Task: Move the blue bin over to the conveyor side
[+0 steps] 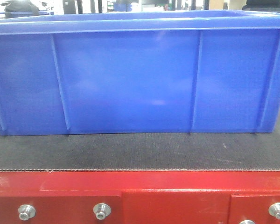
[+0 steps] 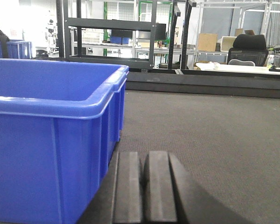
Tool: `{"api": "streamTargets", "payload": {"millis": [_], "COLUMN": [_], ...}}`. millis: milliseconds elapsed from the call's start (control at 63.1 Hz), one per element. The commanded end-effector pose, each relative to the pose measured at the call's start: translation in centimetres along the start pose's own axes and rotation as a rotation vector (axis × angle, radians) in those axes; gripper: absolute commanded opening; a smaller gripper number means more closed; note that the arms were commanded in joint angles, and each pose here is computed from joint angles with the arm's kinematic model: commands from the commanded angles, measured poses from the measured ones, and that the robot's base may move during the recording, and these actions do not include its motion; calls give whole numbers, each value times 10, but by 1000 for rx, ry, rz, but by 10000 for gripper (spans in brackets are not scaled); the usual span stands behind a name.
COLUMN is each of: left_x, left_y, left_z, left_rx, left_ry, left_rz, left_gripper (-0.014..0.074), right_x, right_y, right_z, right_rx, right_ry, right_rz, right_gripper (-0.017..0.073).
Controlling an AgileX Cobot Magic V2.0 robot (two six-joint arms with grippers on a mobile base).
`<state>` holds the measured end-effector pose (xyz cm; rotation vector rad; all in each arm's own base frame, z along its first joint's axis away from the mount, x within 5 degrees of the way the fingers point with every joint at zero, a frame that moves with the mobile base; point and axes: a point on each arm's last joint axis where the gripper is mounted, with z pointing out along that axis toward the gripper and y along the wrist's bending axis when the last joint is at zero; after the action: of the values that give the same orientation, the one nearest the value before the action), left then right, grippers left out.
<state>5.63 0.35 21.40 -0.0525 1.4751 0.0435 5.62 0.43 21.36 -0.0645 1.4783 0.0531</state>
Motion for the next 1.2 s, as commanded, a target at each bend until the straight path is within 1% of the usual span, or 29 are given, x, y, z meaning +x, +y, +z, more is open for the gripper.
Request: {"api": "streamTargets", "payload": {"millis": [0,158,222,238,301,349,1188], "left_x": [1,1,1,1,1,0,-1], "left_y": [0,-2,-2,-2,-2,-1,-2], "left_z": [0,0,0,0,0,0,0], "left_rx": [7,27,27,26,26,26,26], "left_ry": [8,7,8,8,8,0,-14], "left_rz": [41,44,30,19,2,-5,-1], "left_gripper": [22,22,22,22,22,22,22], "right_x": [-2,-2,-2,-2,-2,-2,-2], "right_y": [0,0,0,0,0,0,0], "right_z": [0,0,0,0,0,0,0], "right_rx": [2,2,2,2,2,2,2], "right_ry": [-26,-26,-26,-26,-26,-26,-26], "right_rz": [-17,-17,-17,-17,-17,-17,-17], "right_gripper": [-70,-70,-70,-70,-70,-70,-70]}}
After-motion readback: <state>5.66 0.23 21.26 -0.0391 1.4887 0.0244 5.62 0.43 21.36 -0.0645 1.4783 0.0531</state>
